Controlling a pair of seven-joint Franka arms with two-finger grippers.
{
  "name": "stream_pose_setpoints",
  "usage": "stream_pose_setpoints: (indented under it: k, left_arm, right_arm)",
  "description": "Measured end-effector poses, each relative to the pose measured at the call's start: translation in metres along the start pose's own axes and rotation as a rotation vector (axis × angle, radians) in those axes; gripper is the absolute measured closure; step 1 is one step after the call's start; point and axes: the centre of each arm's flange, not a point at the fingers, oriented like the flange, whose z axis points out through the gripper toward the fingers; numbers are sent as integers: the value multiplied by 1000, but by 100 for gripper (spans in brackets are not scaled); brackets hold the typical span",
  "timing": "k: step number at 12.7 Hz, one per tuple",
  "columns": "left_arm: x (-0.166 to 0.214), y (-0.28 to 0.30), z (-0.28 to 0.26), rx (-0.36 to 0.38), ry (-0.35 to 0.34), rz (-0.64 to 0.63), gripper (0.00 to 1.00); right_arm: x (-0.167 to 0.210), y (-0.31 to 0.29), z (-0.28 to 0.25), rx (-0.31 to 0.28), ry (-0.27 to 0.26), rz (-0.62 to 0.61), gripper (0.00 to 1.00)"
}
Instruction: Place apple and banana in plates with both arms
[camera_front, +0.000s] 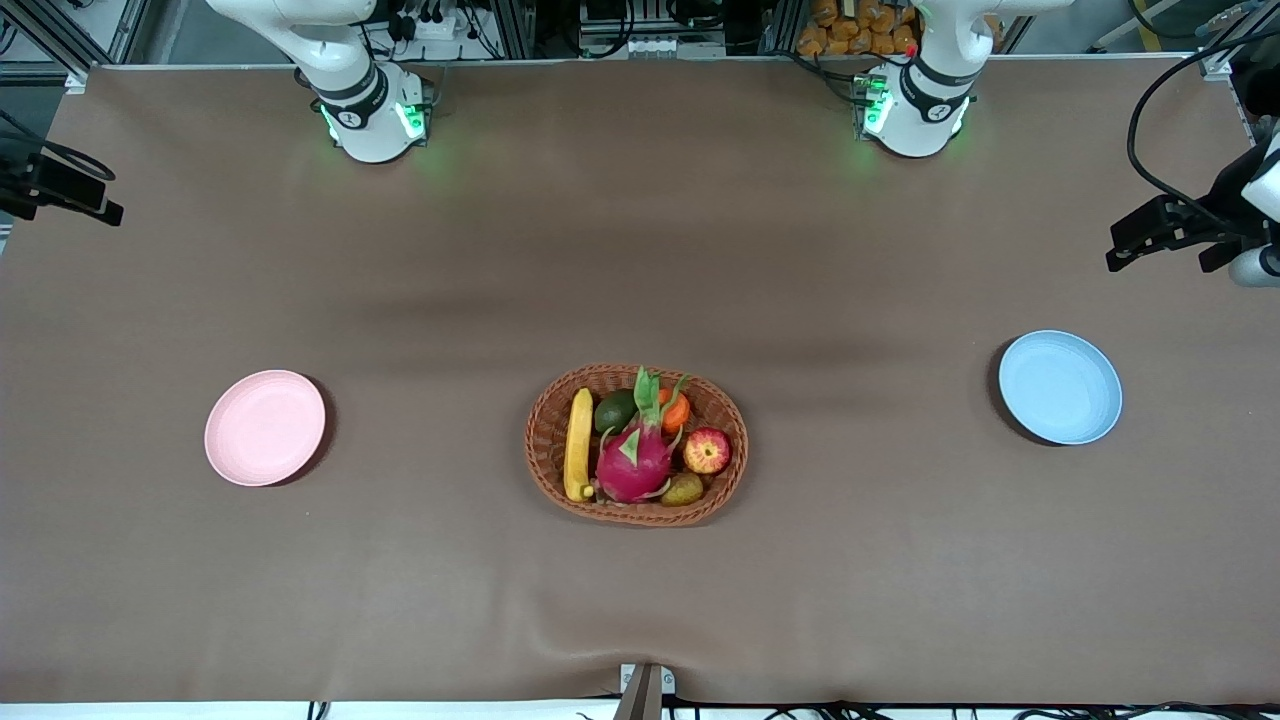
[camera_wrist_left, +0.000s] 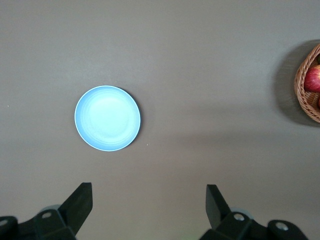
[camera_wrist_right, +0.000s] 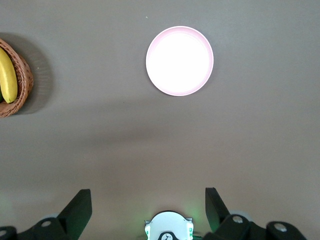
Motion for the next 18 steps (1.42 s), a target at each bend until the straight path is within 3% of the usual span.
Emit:
stream_pose_setpoints:
  k: [4,10,13,18]
  left_arm:
    - [0,0,0,0,0,0,0]
    - [5,1,10,0,-19,1,0]
    - [19,24,33,-6,-49,40,0]
    - [67,67,103,-84,-121,70,0]
  right_arm:
    - [7,1,0,-2,41,2,0]
    - [15,11,19,-2,12,20,0]
    - [15,12,19,-1,13,22,0]
    - [15,16,20,0,11,31,0]
